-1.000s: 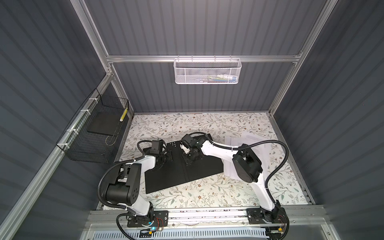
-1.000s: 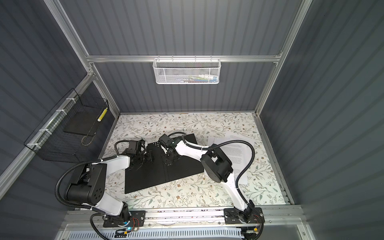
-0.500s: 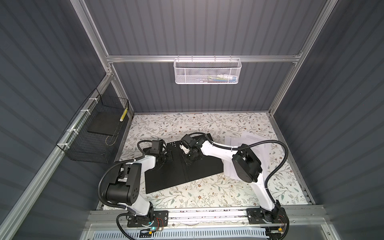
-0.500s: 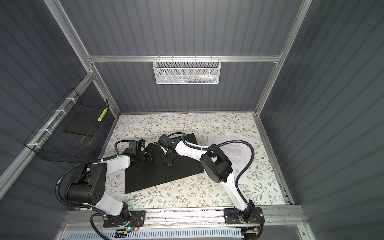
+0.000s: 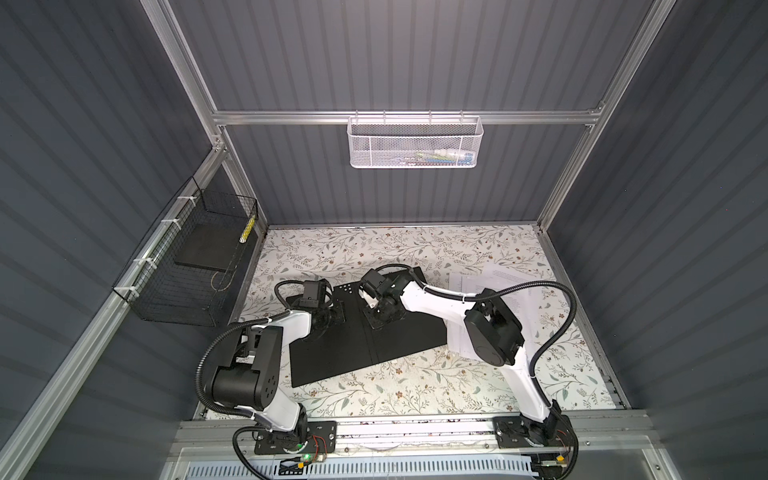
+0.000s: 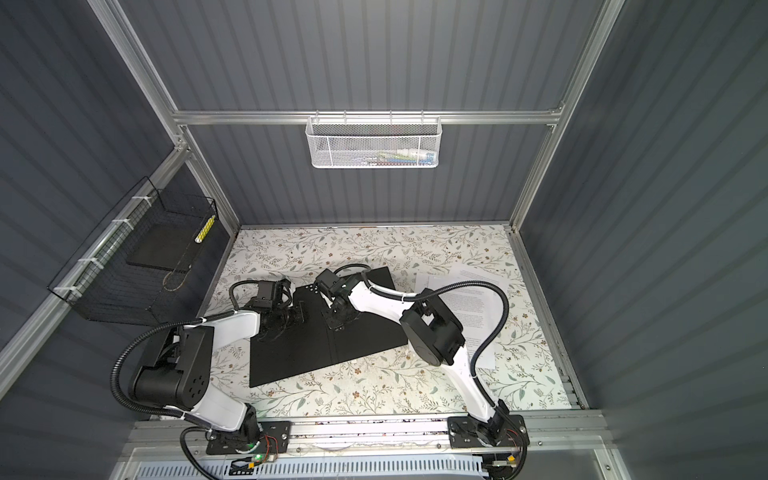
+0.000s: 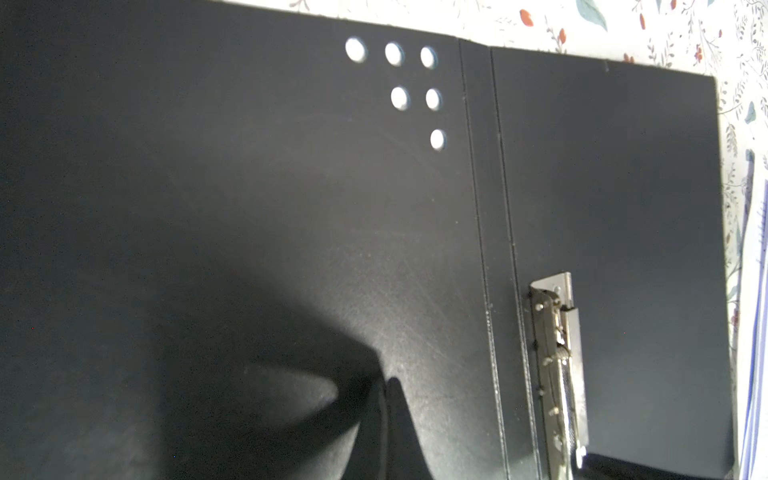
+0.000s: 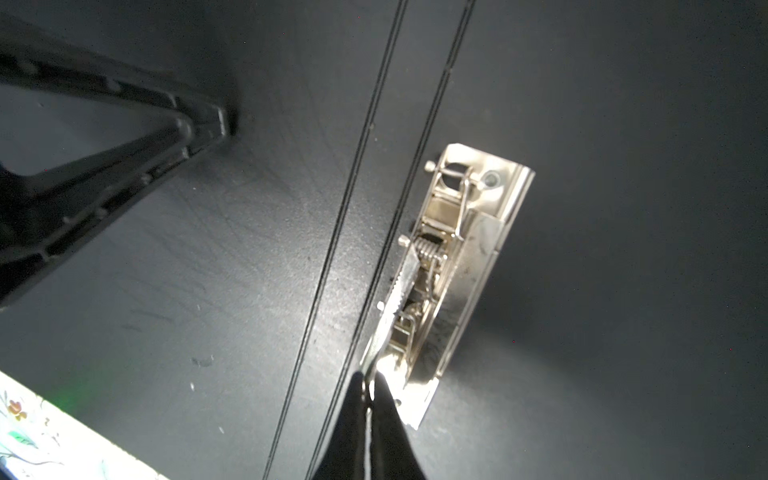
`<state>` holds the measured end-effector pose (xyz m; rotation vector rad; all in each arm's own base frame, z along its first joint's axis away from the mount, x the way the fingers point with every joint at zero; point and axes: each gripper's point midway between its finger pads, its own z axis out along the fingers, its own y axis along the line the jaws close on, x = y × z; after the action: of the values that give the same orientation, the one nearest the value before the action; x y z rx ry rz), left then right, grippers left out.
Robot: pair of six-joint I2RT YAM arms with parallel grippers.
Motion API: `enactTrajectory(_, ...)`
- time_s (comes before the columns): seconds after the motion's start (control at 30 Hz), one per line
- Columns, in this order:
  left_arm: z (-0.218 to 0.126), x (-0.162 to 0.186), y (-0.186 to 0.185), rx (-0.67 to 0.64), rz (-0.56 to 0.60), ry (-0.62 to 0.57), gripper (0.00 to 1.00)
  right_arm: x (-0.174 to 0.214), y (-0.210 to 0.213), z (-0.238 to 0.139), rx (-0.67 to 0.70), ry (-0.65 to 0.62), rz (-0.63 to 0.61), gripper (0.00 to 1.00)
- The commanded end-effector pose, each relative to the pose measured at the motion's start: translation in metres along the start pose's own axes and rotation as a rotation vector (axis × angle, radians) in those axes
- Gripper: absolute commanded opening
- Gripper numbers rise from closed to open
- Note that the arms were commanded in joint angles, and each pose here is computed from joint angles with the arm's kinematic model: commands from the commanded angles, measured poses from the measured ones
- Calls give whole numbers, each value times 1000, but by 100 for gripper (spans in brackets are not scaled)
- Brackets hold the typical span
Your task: Put the files into the folder
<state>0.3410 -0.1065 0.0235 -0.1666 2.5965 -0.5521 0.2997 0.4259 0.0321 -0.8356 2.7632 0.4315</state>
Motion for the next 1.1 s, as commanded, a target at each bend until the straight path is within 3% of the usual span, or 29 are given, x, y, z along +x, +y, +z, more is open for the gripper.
enactTrajectory(0.0,8,41,22,-71,-25,150,0,27,-21,17,94,114,-5,8)
enactTrajectory(1.07,8,41,22,-73,-27,152,0,55,-41,48,296,304,-162,4)
